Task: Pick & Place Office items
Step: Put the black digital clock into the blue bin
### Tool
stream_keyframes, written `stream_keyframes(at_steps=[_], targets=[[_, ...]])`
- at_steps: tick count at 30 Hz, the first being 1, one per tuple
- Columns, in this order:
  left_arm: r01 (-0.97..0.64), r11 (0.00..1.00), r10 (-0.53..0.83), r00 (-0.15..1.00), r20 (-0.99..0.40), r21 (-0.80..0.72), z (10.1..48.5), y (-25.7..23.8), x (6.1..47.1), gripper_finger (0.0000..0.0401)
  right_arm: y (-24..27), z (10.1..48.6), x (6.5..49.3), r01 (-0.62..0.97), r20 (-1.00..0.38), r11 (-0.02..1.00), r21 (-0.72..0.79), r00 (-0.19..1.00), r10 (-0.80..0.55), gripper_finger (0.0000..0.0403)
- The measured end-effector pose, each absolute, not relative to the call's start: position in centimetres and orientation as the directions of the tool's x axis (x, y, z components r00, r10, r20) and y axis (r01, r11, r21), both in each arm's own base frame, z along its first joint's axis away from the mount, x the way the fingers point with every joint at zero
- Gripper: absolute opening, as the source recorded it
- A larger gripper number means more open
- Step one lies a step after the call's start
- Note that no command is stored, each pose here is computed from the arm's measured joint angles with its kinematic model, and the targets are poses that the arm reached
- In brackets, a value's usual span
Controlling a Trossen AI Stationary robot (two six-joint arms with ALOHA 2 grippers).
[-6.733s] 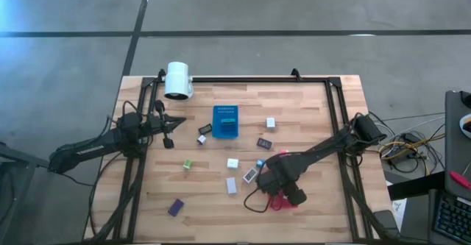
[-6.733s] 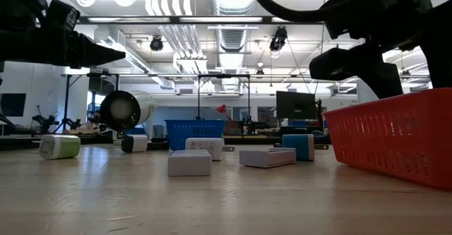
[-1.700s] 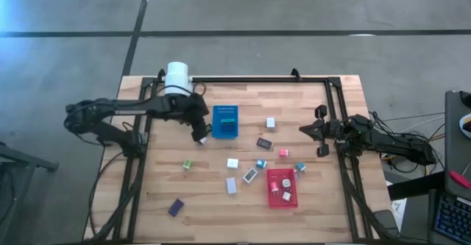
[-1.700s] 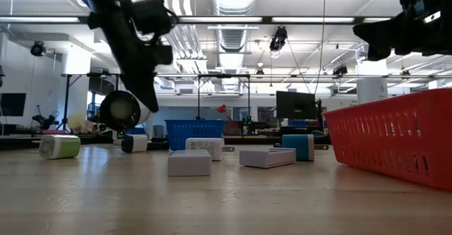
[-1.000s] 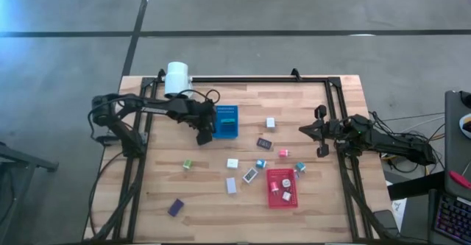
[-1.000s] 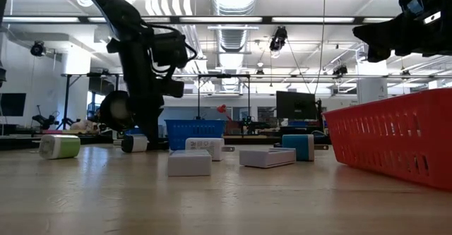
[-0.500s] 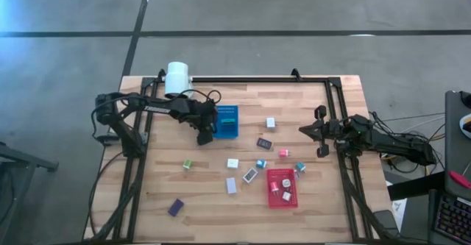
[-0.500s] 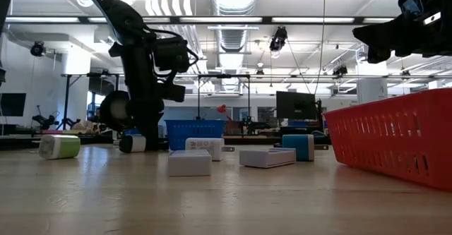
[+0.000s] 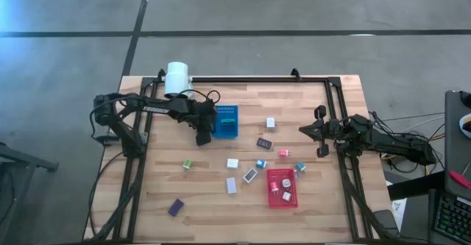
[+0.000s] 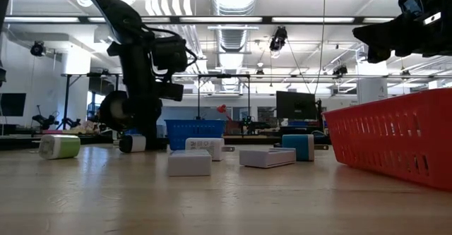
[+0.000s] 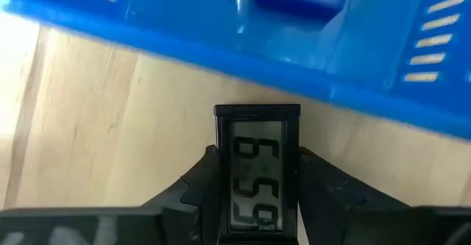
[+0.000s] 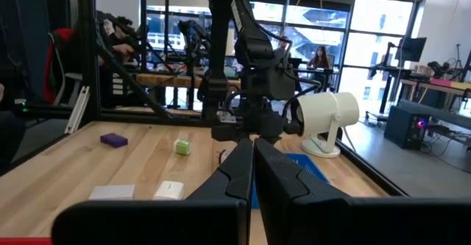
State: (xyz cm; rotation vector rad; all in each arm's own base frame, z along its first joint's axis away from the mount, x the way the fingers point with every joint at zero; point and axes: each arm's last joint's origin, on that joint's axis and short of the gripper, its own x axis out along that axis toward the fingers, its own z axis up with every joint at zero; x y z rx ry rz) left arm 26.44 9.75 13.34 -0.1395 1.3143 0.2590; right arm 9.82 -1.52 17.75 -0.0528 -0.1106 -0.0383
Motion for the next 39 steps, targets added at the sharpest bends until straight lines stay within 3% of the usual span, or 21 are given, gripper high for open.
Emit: stream_keyframes(at_steps=[8, 18, 24, 29, 33, 39], targets=[[-0.281, 0.957, 0.138, 0.209, -0.968, 0.076, 16.0, 9.2, 24.7, 0.0136, -1.5, 17.8, 9.8, 0.041, 0.112, 0.998, -0.051, 0.993, -0.035, 0.0008], [-0.232, 0.97, 0.183, 0.482, -0.857, 0.077, 22.3, 7.2, 22.5, 0.0136, -1.5, 17.8, 9.8, 0.04, 0.111, 0.998, -0.047, 0.993, -0.035, 0.0008], [-0.111, 0.994, 0.098, 0.741, -0.665, 0.023, 24.7, 5.3, 19.9, 0.0136, -1.5, 17.7, 9.8, 0.04, 0.11, 0.998, -0.048, 0.993, -0.035, 0.0008], [0.037, 0.999, -0.026, 0.89, -0.456, 0.015, 24.5, 4.1, 17.6, 0.0136, -1.5, 17.7, 9.9, 0.04, 0.1, 0.998, -0.046, 0.994, -0.035, 0.0008], [0.12, 0.991, -0.099, 0.957, -0.274, 0.06, 23.4, 3.4, 16.1, 0.0136, -1.5, 17.6, 9.9, 0.04, 0.096, 0.998, -0.045, 0.995, -0.035, 0.0008], [0.111, 0.99, -0.093, 0.977, -0.194, 0.085, 21.7, 2.8, 13.8, 0.0136, -1.5, 17.6, 10.0, 0.04, 0.092, 0.998, -0.048, 0.995, -0.036, 0.0008]])
